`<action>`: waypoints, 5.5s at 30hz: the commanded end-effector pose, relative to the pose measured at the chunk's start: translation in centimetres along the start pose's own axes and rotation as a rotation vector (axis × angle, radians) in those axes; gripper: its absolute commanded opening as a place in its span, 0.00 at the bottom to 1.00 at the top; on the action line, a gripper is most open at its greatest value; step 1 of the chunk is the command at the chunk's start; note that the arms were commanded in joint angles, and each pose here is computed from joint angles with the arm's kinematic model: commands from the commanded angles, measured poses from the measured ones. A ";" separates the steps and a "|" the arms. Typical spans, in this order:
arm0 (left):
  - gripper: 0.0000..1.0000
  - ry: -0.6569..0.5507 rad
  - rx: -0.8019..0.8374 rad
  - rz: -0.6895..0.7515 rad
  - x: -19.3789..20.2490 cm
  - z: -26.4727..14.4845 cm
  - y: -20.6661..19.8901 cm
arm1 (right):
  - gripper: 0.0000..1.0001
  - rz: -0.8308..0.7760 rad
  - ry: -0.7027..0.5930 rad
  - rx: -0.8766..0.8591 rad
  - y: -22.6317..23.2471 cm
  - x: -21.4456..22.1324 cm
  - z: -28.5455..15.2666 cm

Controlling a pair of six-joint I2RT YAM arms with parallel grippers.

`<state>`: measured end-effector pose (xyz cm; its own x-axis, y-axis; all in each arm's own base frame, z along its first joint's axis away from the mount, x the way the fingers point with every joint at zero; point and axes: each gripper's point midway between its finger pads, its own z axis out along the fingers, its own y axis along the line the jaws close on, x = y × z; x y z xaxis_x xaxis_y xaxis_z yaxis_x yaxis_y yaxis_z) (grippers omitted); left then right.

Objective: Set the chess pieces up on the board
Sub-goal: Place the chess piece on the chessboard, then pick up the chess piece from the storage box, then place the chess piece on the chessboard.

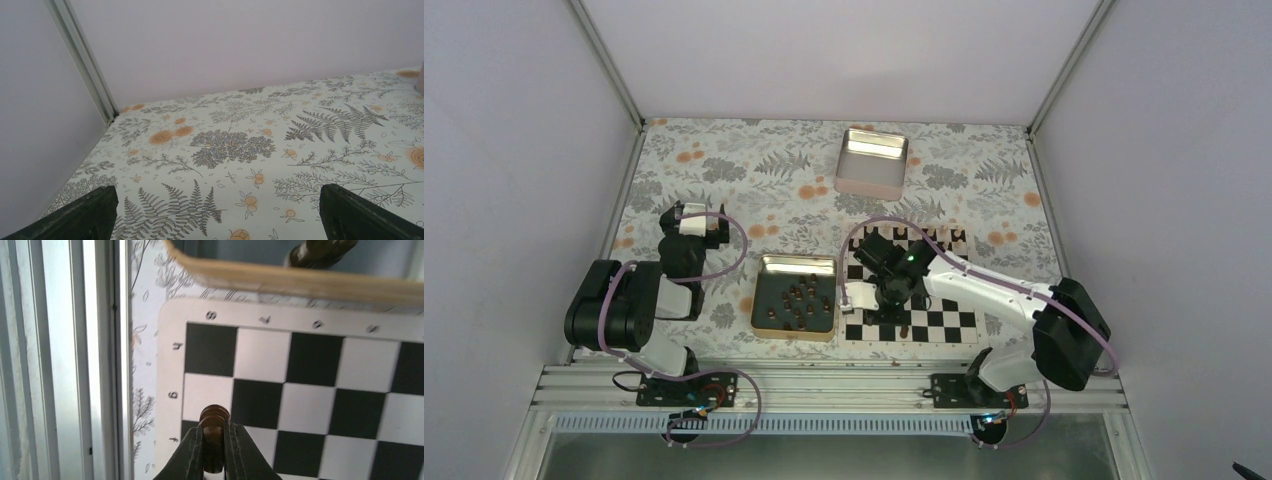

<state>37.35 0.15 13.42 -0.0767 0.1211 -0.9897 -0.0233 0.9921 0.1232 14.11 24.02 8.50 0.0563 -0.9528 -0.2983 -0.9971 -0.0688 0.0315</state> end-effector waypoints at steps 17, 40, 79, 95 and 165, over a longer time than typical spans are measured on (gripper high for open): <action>1.00 -0.044 0.000 -0.004 -1.1 0.1 -0.1 | 0.06 -0.068 -0.007 -0.073 1.0 1.2 4.2; 1.00 -0.044 0.000 -0.005 -1.0 0.1 -0.1 | 0.16 -0.061 0.055 -0.101 1.3 2.3 4.7; 1.00 -0.046 0.000 -0.005 -1.1 0.1 -0.1 | 0.35 -0.125 -0.137 0.128 -9.4 -12.8 4.3; 1.00 -0.044 0.000 -0.005 -1.0 0.1 -0.1 | 0.25 -0.103 -0.093 0.079 -9.1 -12.1 6.1; 1.00 -0.046 -0.002 -0.005 -1.1 0.1 0.0 | 0.04 0.262 0.109 0.164 1.1 18.7 -2.1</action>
<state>37.35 0.09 13.42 -0.0765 0.1216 -0.9896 -0.0217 0.9921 0.1236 14.53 6.03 4.59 -0.2391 -0.9494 -0.2037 -0.9635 0.2580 -0.0717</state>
